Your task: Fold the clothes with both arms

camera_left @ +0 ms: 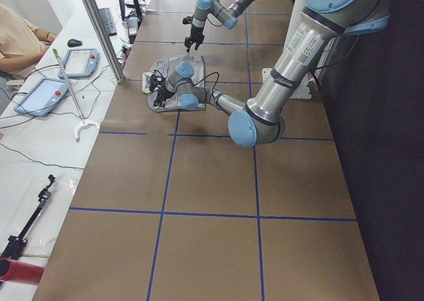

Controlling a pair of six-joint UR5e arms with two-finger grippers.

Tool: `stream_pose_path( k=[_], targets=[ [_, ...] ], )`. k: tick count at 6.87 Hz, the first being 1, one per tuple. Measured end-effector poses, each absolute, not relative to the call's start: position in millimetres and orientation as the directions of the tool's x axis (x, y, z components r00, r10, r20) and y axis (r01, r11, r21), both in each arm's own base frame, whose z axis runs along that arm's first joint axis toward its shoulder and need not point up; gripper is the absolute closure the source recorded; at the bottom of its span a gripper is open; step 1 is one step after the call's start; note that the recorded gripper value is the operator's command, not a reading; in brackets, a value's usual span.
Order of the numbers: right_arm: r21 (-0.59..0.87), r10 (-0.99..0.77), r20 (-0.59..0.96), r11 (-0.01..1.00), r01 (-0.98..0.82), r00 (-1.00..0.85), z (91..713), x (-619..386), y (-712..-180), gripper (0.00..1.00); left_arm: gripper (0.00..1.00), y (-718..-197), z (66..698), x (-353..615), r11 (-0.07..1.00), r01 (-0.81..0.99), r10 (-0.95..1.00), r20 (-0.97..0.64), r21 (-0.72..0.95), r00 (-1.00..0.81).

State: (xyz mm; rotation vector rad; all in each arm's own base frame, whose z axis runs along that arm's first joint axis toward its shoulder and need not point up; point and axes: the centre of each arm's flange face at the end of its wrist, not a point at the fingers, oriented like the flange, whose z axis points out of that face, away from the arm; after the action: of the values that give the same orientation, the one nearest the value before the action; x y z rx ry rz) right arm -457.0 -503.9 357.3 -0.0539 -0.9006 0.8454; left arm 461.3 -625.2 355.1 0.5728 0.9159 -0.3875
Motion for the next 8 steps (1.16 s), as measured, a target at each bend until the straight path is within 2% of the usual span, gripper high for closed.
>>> stream_pose_path(
  k=[3,5,6,7,8],
  targets=[
    [-0.364,0.66,0.661,0.698,-0.616,0.357,368.2,-474.8,-483.9,0.25,0.75,-624.5,355.0,461.8,0.787,0.542,-0.072,-0.827,0.296,0.557],
    [-0.357,0.654,0.66,0.706,-0.612,0.369,370.2,-483.5,-476.1,0.57,0.75,-624.4,355.0,461.9,0.787,0.542,-0.072,-0.827,0.296,0.557],
    [-0.36,0.657,0.658,0.703,-0.613,0.368,370.8,-485.6,-474.4,0.86,0.75,-624.4,355.0,461.9,0.787,0.542,-0.072,-0.827,0.296,0.557],
    [-0.368,0.666,0.652,0.696,-0.617,0.362,371.1,-487.1,-473.0,1.0,0.75,-624.4,355.0,461.9,0.787,0.542,-0.072,-0.827,0.296,0.557],
    [-0.375,0.672,0.649,0.69,-0.619,0.356,370.7,-488.4,-471.9,1.0,0.75,-624.4,355.0,461.9,0.787,0.542,-0.072,-0.827,0.296,0.557]
  ],
)
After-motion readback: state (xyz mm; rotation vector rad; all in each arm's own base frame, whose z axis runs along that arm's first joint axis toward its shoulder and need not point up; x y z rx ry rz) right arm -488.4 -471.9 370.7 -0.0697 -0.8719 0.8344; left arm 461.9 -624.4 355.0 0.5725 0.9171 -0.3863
